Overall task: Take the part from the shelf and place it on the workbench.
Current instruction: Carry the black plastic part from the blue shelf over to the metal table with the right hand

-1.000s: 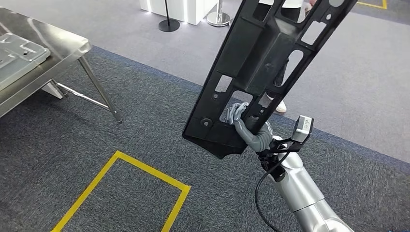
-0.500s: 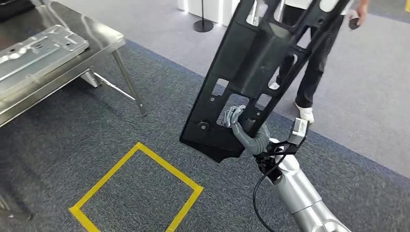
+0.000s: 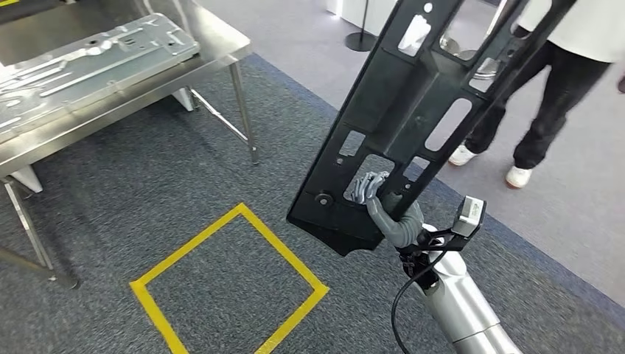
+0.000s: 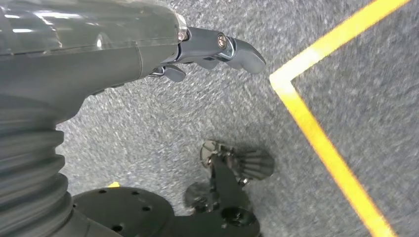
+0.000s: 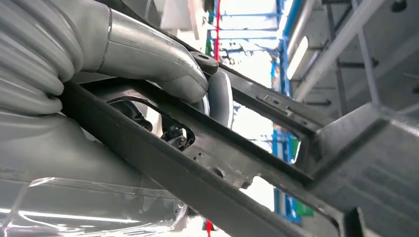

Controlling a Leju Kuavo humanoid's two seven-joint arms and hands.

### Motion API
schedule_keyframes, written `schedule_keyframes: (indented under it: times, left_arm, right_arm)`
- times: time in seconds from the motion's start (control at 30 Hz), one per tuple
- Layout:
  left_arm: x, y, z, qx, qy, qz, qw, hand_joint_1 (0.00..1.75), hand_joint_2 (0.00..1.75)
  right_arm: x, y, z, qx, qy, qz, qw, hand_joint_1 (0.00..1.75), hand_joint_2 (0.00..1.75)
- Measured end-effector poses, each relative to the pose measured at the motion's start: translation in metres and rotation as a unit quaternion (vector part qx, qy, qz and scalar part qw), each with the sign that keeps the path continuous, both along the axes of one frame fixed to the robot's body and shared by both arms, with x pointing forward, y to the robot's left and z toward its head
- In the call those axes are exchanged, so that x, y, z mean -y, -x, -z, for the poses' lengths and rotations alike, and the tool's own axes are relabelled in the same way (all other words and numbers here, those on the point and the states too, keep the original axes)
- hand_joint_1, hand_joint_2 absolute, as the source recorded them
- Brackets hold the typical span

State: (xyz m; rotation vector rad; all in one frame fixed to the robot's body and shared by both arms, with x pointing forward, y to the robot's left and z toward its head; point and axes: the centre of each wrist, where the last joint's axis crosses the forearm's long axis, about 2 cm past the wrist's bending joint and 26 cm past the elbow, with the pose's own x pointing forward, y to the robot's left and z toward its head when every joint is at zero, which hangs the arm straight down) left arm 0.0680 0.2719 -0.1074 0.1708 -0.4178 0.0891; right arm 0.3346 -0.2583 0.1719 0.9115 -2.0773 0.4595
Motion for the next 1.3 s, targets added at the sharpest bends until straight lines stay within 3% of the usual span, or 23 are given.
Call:
schedule_keyframes:
  times: [0.37, 0.57, 0.83, 1.1, 1.3]
  left_arm:
    - [0.002, -0.01, -0.002, 0.012, 0.008, 0.016, 1.0, 0.0, 1.75]
    - [0.006, -0.019, -0.004, 0.009, 0.007, 0.033, 0.999, 0.0, 1.75]
    - [0.007, -0.008, -0.002, -0.018, 0.006, 0.033, 0.999, 0.0, 1.75]
    - [0.009, 0.005, 0.0, -0.025, 0.01, 0.018, 0.999, 0.0, 1.75]
    - [0.014, 0.004, 0.0, -0.022, 0.016, 0.012, 1.0, 0.0, 1.75]
  right_arm:
    - [0.012, 0.008, 0.005, -0.003, 0.003, 0.022, 1.0, 1.75, 1.75]
    - [0.04, 0.024, 0.003, 0.008, -0.002, 0.056, 0.998, 1.75, 1.75]
    - [0.064, 0.043, 0.004, 0.009, 0.001, 0.079, 0.997, 1.75, 1.75]
    - [0.067, 0.044, 0.005, 0.001, 0.015, 0.085, 0.996, 1.75, 1.75]
    - [0.067, 0.039, 0.0, 0.006, 0.018, 0.082, 0.996, 1.75, 1.75]
